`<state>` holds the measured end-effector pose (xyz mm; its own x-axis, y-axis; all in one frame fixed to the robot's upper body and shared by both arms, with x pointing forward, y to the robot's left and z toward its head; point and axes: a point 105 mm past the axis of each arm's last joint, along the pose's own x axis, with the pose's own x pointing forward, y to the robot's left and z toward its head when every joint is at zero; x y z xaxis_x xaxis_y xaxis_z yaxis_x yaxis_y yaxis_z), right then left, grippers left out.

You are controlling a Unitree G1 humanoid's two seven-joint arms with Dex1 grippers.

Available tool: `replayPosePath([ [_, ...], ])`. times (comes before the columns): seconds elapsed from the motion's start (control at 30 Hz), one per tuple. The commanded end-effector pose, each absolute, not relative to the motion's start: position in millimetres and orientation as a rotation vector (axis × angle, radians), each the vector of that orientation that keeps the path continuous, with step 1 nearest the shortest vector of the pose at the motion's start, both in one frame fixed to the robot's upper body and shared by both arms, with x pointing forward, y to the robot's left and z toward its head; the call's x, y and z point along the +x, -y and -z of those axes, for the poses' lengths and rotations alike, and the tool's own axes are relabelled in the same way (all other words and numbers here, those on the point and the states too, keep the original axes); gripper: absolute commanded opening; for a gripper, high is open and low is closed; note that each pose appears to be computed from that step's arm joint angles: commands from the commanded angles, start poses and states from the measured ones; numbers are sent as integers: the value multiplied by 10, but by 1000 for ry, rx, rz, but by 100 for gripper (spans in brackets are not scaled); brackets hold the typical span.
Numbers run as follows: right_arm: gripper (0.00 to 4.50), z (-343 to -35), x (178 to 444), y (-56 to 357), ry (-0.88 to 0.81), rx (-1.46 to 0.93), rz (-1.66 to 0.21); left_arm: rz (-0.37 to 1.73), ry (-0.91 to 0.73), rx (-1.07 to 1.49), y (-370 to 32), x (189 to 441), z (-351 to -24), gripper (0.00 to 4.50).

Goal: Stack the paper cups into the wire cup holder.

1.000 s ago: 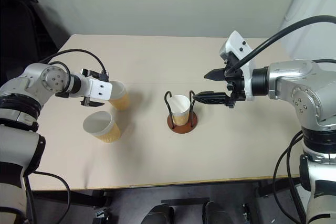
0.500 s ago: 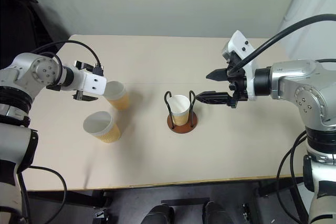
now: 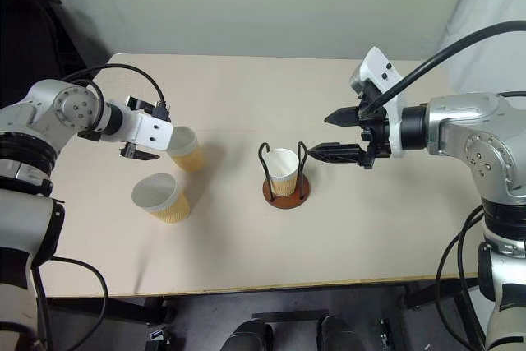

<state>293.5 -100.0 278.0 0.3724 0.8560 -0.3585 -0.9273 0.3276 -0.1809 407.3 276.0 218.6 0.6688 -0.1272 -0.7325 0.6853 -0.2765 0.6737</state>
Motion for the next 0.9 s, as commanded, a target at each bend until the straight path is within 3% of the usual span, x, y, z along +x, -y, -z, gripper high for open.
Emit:
replayPosePath([
  [0.03, 410, -2901, 2789, 978, -155, -429, -1247, 853, -415, 1663, -2692, 4070, -2263, 450],
  [0.8, 410, -2911, 2736, 965, -139, -469, -1289, 889, -474, 1706, -2585, 4156, -1937, 450],
  [0.9, 413, -2905, 2732, 963, -141, -467, -1286, 882, -493, 1734, -2581, 4183, -1853, 352],
])
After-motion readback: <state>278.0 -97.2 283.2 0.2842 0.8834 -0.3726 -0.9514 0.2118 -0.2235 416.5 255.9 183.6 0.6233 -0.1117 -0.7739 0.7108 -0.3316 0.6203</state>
